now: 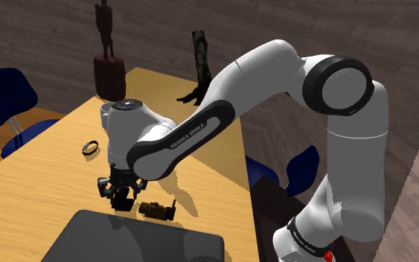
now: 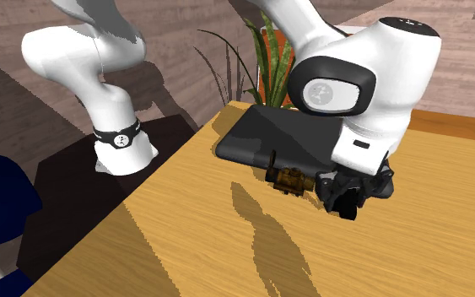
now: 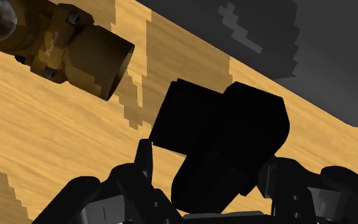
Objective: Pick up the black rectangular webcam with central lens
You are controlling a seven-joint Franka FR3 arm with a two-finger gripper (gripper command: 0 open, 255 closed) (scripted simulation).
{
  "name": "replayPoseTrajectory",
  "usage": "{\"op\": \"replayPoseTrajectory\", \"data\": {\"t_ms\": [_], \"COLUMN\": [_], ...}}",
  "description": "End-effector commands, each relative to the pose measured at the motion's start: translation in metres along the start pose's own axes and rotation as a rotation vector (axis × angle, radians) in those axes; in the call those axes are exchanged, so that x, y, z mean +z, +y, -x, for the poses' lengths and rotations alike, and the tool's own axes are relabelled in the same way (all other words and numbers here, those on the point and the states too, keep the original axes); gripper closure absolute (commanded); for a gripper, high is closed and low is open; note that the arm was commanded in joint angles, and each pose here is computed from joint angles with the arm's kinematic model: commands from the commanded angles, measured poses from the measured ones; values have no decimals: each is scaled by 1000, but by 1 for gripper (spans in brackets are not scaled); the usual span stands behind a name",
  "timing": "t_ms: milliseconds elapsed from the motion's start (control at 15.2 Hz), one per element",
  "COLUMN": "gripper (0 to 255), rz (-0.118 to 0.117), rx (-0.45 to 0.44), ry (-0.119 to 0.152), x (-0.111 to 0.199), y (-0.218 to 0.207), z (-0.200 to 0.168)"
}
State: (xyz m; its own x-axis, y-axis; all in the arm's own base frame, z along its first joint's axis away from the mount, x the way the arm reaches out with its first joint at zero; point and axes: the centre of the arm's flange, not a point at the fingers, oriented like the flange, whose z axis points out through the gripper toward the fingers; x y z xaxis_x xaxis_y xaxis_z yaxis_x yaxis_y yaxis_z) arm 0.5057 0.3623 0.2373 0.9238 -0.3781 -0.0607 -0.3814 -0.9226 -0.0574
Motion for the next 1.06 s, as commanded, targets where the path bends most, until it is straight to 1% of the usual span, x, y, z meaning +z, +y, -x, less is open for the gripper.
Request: {"op": "replayPoseTrajectory", "data": {"t_ms": [0, 858, 990], "gripper": [255, 255, 255], "rz": [5, 5, 5], "rx": [-2, -2, -2], "ry": [-7, -7, -7], "x": [-3, -72, -73], "y": [-1, -5, -5], "z": [3, 7, 7]}}
